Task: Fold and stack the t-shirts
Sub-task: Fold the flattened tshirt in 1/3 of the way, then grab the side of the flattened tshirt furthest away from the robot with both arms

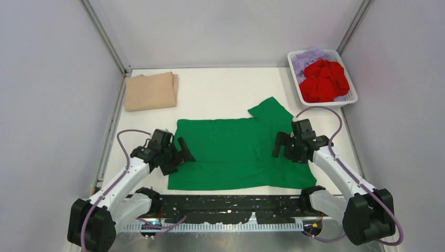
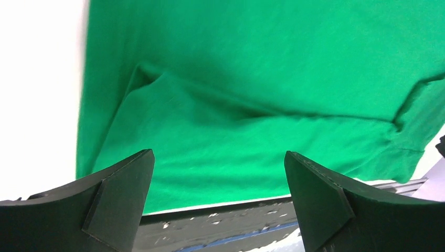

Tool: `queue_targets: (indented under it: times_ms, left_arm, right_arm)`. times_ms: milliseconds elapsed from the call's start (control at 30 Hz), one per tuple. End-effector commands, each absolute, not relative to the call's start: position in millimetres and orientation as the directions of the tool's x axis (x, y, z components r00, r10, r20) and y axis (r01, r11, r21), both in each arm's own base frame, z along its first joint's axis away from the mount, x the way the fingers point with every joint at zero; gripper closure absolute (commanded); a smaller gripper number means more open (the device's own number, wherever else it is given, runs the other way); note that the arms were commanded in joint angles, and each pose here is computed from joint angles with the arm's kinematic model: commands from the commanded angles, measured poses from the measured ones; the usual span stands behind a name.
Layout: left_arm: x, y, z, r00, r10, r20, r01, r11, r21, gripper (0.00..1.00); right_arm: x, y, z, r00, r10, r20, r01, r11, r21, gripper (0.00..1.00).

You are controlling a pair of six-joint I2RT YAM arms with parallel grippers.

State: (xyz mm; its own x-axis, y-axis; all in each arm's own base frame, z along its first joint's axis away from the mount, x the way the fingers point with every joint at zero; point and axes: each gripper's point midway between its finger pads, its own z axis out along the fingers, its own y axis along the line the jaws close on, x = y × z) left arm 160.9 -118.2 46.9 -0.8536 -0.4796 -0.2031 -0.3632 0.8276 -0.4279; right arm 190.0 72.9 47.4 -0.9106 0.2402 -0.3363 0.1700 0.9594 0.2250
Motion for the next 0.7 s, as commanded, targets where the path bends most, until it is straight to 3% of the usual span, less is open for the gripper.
queue_targets:
  times_ms: [0, 167, 533, 667]
  left_arm:
    - [221, -135, 88, -0.816, -0.464, -0.344, -0.258, 0.825, -0.502, 0.0]
    - [246, -128, 78, -0.839, -0.415, -0.352, -0.271, 0.879, -0.391, 0.01]
    - [247, -108, 32, -0.876, -0.408, -0.258, -0.354, 0.906, -0.233, 0.01]
    - [263, -96, 45, -0.85, -0.425, -0.312, -0.372, 0.903, -0.216, 0.0]
  right_arm:
    - [233, 78, 89, -0.827, 0.219, -0.517, 0.089, 0.961, 0.263, 0.04]
    - [241, 76, 92, -0.82, 0.219, -0.528, 0.094, 0.963, 0.253, 0.05]
    - [248, 59, 89, -0.811, 0.22, -0.542, 0.154, 0.974, 0.166, 0.05]
    - [259, 57, 99, -0.788, 0.22, -0.575, 0.155, 0.975, 0.161, 0.04]
